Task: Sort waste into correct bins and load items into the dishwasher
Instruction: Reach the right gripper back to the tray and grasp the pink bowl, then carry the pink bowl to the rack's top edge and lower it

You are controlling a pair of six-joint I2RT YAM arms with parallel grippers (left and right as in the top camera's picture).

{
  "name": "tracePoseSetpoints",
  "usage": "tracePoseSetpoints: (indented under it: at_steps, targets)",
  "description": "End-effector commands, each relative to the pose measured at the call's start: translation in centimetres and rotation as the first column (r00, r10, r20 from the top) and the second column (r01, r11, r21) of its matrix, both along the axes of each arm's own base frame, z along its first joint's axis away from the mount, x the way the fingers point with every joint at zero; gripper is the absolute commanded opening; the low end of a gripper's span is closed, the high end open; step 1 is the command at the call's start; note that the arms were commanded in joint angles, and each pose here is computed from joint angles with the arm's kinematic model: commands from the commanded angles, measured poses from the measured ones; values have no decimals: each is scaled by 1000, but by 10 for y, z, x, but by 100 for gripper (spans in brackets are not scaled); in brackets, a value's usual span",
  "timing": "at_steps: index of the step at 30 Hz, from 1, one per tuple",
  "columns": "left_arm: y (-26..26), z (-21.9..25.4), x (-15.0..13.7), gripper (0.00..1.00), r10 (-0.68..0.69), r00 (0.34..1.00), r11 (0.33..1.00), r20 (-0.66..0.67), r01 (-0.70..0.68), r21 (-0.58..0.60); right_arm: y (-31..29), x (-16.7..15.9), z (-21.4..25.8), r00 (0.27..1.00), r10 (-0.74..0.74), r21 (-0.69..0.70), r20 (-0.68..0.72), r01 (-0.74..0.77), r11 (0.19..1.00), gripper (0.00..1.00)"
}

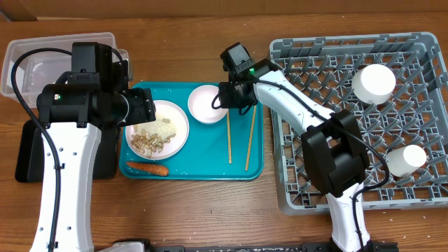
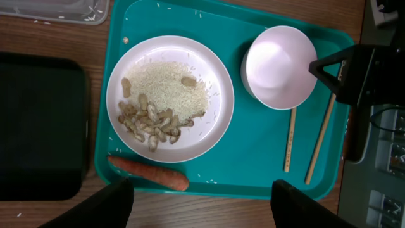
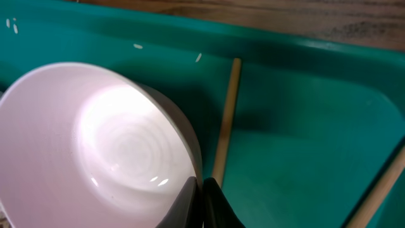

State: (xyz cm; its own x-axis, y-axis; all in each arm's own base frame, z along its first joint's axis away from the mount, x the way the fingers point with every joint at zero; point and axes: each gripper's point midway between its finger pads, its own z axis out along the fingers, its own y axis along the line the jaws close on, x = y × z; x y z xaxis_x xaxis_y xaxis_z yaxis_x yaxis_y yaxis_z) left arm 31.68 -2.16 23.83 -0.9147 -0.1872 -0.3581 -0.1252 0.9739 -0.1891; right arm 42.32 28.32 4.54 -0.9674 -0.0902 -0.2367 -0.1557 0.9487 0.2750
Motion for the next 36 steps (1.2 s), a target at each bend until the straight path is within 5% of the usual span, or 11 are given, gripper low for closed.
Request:
tracePoseSetpoints:
  at_steps: [1, 7, 11, 14, 18, 20, 29, 36]
  targets:
    - [2, 5, 2, 72, 4, 1000, 1000, 15, -4, 6, 1, 21, 47, 995, -16, 39, 103, 12, 999, 4]
    - [2, 5, 2, 71, 4, 1000, 1000, 15, -4, 6, -62, 44, 146, 945, -120, -82, 303, 152, 985, 4]
    - [2, 5, 2, 71, 4, 1000, 1000, 17, -4, 6, -148, 44, 211, 846, -206, -278, 492, 377, 884, 4]
    - [2, 5, 2, 71, 4, 1000, 1000, 17, -4, 6, -226, 29, 252, 706, -283, -413, 649, 640, 648, 4]
    - [2, 5, 2, 72, 4, 1000, 1000, 16, -4, 6, -305, -8, 294, 416, -297, -367, 859, 907, 209, 4]
    - [2, 5, 2, 71, 4, 1000, 1000, 16, -4, 6, -324, -17, 297, 360, -260, -344, 896, 933, 107, 4]
    - [2, 5, 2, 71, 4, 1000, 1000, 16, -4, 6, -369, -15, 213, 462, -309, -485, 832, 875, 2, 4]
    - [2, 5, 2, 71, 4, 1000, 1000, 16, -4, 6, -361, -20, 146, 555, -344, -576, 757, 816, 48, 4]
